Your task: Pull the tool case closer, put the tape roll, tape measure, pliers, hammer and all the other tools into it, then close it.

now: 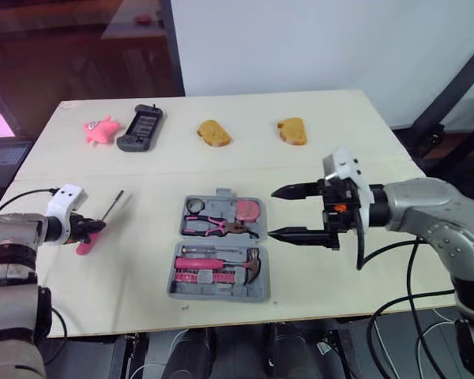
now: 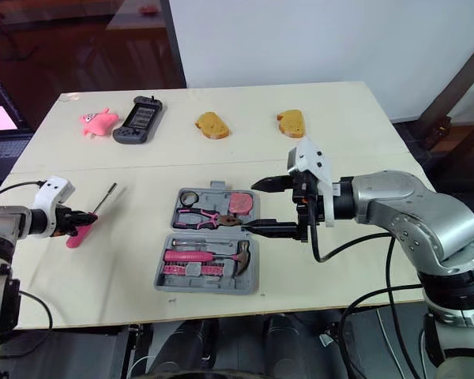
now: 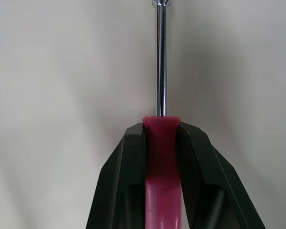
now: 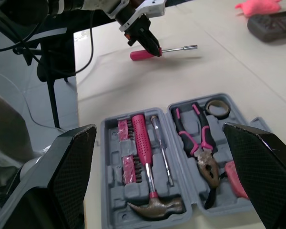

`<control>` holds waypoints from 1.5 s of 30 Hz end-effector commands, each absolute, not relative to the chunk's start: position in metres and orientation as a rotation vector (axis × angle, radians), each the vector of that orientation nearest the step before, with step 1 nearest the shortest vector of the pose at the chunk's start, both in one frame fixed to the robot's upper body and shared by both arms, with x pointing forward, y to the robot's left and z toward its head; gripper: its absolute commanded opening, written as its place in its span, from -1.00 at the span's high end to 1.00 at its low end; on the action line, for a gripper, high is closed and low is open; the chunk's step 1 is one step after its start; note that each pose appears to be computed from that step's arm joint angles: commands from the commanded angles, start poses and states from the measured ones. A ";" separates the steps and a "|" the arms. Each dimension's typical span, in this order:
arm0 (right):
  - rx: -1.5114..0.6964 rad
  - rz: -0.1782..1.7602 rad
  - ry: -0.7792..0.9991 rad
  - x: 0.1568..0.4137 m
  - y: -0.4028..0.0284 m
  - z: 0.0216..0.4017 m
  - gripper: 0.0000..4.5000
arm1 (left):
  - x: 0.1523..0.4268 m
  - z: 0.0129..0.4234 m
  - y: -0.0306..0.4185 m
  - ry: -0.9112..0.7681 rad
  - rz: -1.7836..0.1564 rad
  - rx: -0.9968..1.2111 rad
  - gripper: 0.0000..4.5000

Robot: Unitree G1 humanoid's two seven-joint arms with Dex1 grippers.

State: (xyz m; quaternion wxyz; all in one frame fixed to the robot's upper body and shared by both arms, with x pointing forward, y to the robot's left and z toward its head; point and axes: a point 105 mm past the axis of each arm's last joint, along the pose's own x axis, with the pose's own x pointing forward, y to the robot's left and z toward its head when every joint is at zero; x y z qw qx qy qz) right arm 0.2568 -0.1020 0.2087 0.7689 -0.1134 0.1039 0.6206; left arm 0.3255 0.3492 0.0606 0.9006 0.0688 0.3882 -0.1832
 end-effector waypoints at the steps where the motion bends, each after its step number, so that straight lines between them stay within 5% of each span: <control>1: -0.275 1.371 0.183 0.253 -0.098 0.215 -1.00 | 0.303 0.062 0.331 0.837 -0.422 0.070 0.80; 9: -0.253 1.386 0.168 0.248 -0.087 0.209 -1.00 | 0.248 0.057 0.300 0.905 -0.406 0.005 0.81; 19: -0.233 1.370 0.157 0.248 -0.080 0.206 -1.00 | 0.230 0.047 0.288 0.908 -0.362 -0.002 0.82; 27: -0.237 1.361 0.160 0.249 -0.081 0.205 -1.00 | 0.225 0.045 0.287 0.915 -0.374 0.025 -0.90; 45: -0.231 1.351 0.151 0.249 -0.079 0.204 -1.00 | 0.215 0.037 0.294 0.951 -0.362 0.191 -0.96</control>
